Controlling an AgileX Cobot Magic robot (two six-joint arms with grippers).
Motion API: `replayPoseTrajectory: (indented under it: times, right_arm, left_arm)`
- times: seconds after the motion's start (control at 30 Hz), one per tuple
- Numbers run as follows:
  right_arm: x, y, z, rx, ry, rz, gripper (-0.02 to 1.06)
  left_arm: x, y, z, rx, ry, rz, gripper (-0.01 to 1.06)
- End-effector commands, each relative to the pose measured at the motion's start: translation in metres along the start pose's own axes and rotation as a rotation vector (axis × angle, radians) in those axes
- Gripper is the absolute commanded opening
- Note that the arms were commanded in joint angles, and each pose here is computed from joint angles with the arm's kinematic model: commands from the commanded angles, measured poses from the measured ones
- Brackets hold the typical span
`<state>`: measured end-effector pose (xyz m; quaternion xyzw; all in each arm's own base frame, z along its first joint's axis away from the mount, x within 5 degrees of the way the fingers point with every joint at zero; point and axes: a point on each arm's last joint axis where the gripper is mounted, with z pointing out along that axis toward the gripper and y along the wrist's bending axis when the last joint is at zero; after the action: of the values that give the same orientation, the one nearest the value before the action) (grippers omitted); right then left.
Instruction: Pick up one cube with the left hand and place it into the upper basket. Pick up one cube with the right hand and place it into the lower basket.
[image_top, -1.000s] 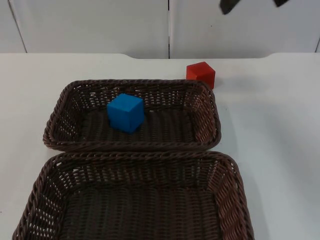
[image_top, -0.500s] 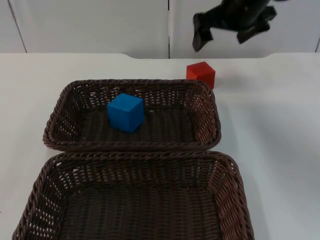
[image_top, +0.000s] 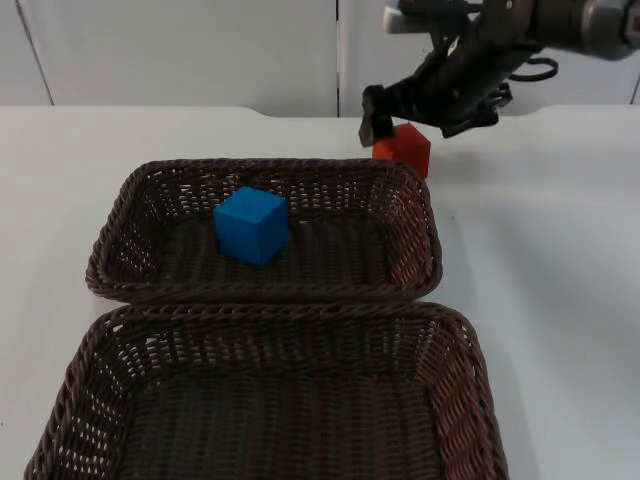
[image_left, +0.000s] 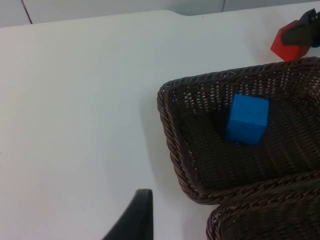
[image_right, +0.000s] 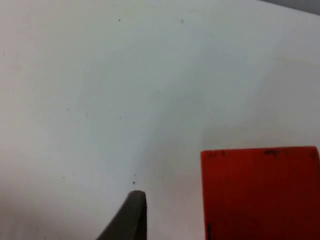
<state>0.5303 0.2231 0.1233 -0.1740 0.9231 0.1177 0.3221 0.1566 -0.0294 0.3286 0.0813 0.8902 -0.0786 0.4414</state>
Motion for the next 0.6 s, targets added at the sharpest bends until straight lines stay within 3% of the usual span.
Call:
replayPoseTrajectory:
  times: [0.0,0.43,0.5,0.57]
  right_arm:
    - [-0.003,0.002,0.000,-0.002,-0.031,-0.009,1.05]
    - [0.010,-0.001,0.019,-0.003,-0.026,-0.007,1.03]
    - [0.010,-0.001,0.020,-0.003,-0.022,-0.006,0.95]
    - [0.009,-0.001,0.018,-0.003,-0.030,-0.003,0.80]
  left_arm:
    - [0.002,0.000,0.000,-0.002,0.003,-0.008,1.05]
    - [0.001,0.000,0.000,-0.003,0.001,-0.007,1.05]
    - [0.001,0.001,0.000,-0.004,0.002,-0.005,1.05]
    - [0.001,0.001,0.000,-0.004,0.002,-0.005,1.05]
